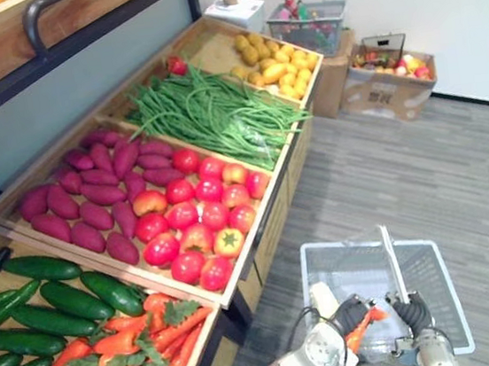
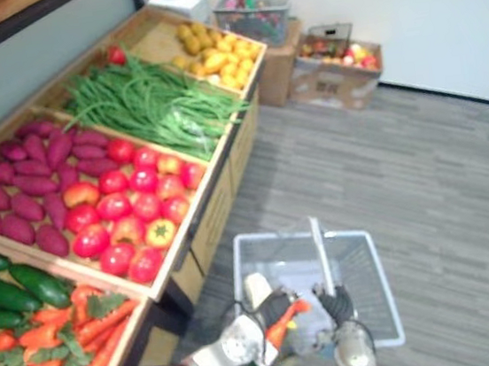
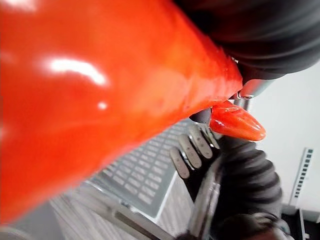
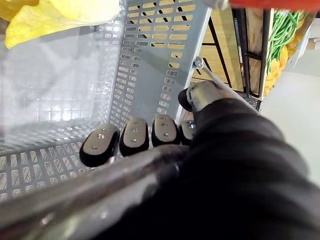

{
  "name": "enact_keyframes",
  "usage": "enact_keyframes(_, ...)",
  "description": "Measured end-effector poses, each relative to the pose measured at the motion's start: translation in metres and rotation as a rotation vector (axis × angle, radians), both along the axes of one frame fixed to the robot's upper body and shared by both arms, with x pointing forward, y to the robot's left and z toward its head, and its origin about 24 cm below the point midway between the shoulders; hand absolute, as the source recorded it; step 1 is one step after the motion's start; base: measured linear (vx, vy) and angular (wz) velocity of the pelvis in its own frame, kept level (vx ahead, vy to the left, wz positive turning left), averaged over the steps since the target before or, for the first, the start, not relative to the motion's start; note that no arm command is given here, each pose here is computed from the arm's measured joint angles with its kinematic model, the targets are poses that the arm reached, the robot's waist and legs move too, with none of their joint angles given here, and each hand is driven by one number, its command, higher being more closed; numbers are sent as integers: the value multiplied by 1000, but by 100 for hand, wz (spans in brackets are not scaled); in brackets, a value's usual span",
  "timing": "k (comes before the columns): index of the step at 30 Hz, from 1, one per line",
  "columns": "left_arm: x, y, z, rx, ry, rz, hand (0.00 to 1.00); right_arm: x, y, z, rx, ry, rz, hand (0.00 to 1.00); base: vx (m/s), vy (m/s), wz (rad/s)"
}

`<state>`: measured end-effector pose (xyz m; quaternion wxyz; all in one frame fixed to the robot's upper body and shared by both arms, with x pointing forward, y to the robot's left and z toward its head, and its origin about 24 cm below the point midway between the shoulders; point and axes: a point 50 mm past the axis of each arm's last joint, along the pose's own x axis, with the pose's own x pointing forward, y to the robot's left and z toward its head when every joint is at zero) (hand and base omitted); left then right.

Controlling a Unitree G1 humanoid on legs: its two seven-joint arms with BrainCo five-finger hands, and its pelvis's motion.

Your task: Pick vegetable in the basket

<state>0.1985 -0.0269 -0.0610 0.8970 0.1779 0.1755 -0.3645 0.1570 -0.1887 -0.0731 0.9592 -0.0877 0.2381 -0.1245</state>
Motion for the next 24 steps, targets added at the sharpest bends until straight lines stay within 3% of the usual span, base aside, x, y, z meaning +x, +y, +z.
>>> enact_keyframes(3,21,-8,18,-18,-81,39,100,1,4,0,7,-2,14,100,-8,-11,1)
enact_keyframes(4,28,-11,24,-29,-102,58,0,1,4,0,7,-2,15,100,0,0,0)
enact_keyframes(8,47,-23,44,-19,-210,117,0,0,5,-1,14,-7,6,100,-7,-9,0)
enact_keyframes(16,56,-14,45,13,-257,221,0,1,9,-1,14,-15,10,100,-30,-16,-1)
enact_keyframes(24,56,-14,46,32,-287,205,0,1,9,-1,13,-17,10,100,-13,-6,0)
